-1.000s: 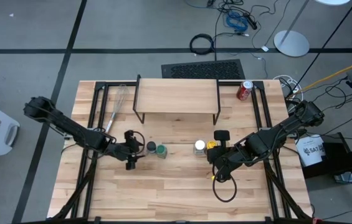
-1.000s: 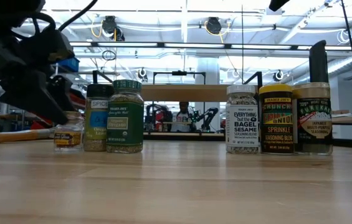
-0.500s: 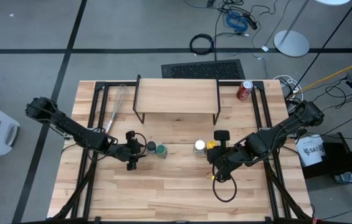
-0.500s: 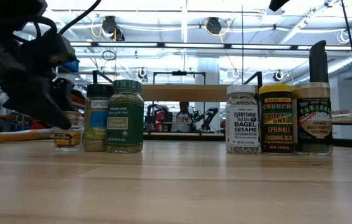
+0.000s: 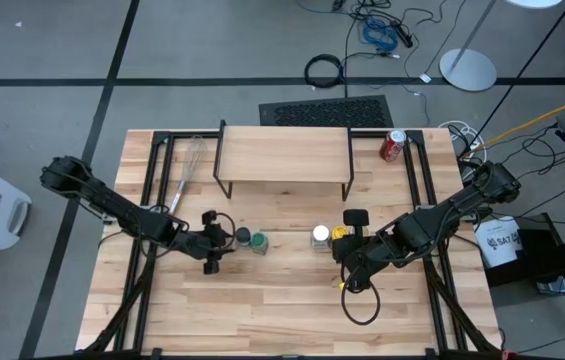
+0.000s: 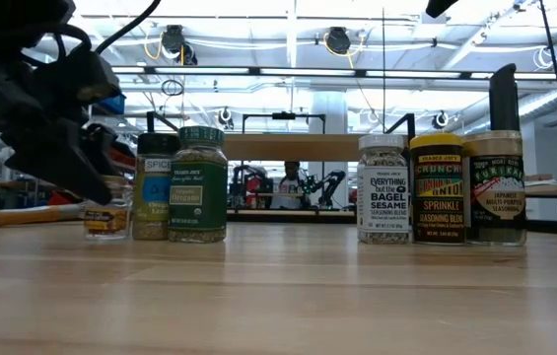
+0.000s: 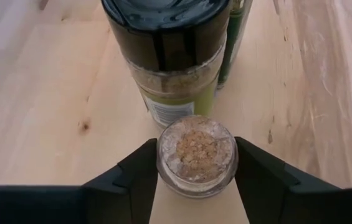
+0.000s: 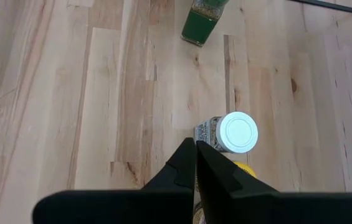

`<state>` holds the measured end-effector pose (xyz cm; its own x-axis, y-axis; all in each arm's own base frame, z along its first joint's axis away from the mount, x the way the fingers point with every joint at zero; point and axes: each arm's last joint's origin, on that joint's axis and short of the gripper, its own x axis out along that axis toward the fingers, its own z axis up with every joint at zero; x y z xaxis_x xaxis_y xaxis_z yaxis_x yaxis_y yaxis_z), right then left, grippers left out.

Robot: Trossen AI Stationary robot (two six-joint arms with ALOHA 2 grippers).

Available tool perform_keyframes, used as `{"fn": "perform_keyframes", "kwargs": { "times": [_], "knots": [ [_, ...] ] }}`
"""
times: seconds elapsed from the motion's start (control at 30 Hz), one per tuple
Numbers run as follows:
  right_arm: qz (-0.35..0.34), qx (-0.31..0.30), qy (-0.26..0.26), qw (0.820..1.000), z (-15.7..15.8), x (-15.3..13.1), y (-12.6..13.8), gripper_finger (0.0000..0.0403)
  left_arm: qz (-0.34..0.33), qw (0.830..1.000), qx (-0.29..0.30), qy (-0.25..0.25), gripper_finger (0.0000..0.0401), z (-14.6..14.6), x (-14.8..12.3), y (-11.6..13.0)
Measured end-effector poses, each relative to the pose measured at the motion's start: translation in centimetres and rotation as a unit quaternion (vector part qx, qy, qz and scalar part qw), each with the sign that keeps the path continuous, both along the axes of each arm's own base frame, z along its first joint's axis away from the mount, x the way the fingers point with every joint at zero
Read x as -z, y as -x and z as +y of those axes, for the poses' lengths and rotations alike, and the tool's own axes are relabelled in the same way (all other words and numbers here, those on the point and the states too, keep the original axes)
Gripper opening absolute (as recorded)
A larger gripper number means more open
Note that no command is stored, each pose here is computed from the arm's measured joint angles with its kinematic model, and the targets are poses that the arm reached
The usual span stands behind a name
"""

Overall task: Shelf spices
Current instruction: Put the brown seasoning bottle on the shelf

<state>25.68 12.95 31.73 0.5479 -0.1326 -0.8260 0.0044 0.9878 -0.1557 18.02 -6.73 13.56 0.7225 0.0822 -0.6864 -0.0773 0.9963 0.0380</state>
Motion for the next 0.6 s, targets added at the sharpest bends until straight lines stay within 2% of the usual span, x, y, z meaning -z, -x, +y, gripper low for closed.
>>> {"fn": "perform_keyframes", "kwargs": {
  "times": [0.6],
  "knots": [
    [-0.001,-0.001,0.000,1.000,0.0,0.0,0.0,0.0000,-0.007,0.993,0.023,0.113,0.0186,-1.0,-1.3,0.5]
  ]
}}
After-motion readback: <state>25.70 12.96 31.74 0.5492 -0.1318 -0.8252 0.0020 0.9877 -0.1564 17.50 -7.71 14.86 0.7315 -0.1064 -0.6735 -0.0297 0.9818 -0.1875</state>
